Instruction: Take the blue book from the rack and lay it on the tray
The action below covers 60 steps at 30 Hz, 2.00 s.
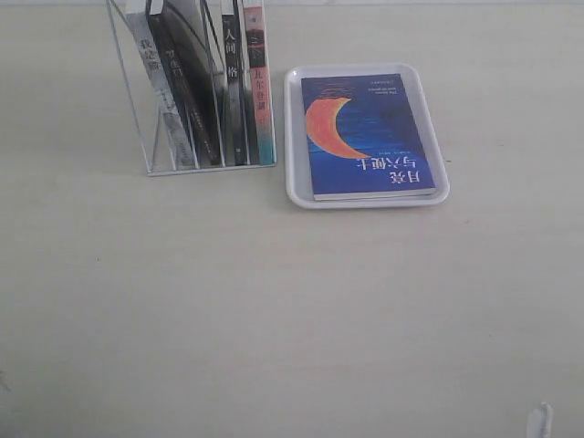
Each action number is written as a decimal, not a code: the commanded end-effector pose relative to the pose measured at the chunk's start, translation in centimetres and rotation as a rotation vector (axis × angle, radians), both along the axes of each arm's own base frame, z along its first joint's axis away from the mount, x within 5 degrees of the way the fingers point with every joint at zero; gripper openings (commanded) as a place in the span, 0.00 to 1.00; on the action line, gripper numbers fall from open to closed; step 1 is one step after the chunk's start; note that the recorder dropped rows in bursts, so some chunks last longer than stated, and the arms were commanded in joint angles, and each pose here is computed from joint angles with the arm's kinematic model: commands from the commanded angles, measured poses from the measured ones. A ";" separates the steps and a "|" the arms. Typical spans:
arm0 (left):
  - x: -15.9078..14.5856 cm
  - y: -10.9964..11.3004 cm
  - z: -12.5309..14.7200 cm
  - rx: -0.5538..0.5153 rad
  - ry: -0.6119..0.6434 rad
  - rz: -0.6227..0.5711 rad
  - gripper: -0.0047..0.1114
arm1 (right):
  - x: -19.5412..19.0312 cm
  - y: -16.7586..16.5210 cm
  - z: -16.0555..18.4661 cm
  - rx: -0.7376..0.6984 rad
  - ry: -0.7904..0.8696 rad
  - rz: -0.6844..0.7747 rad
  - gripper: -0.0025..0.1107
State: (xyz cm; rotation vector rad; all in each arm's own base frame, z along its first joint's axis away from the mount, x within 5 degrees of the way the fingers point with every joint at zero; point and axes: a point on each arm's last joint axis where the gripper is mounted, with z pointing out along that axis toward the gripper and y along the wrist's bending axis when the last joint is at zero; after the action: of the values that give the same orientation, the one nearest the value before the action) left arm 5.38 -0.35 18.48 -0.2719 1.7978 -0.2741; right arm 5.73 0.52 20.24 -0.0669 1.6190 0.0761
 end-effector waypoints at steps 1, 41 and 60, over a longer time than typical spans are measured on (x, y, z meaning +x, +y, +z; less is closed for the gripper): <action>0.0 0.0 0.0 -0.005 -0.013 -0.003 0.09 | -0.2 0.0 -1.1 -0.008 0.098 0.000 0.02; 0.0 0.0 0.0 -0.005 -0.013 -0.003 0.09 | -0.4 0.0 -2.1 0.020 0.222 -0.004 0.02; 0.0 0.0 0.0 -0.005 -0.013 -0.003 0.09 | -0.4 0.0 -2.1 0.020 0.222 -0.004 0.02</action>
State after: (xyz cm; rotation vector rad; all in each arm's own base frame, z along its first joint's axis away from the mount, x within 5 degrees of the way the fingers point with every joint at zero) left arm 5.38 -0.35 18.48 -0.2719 1.7978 -0.2741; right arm 5.32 0.51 18.08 -0.0448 1.8467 0.0962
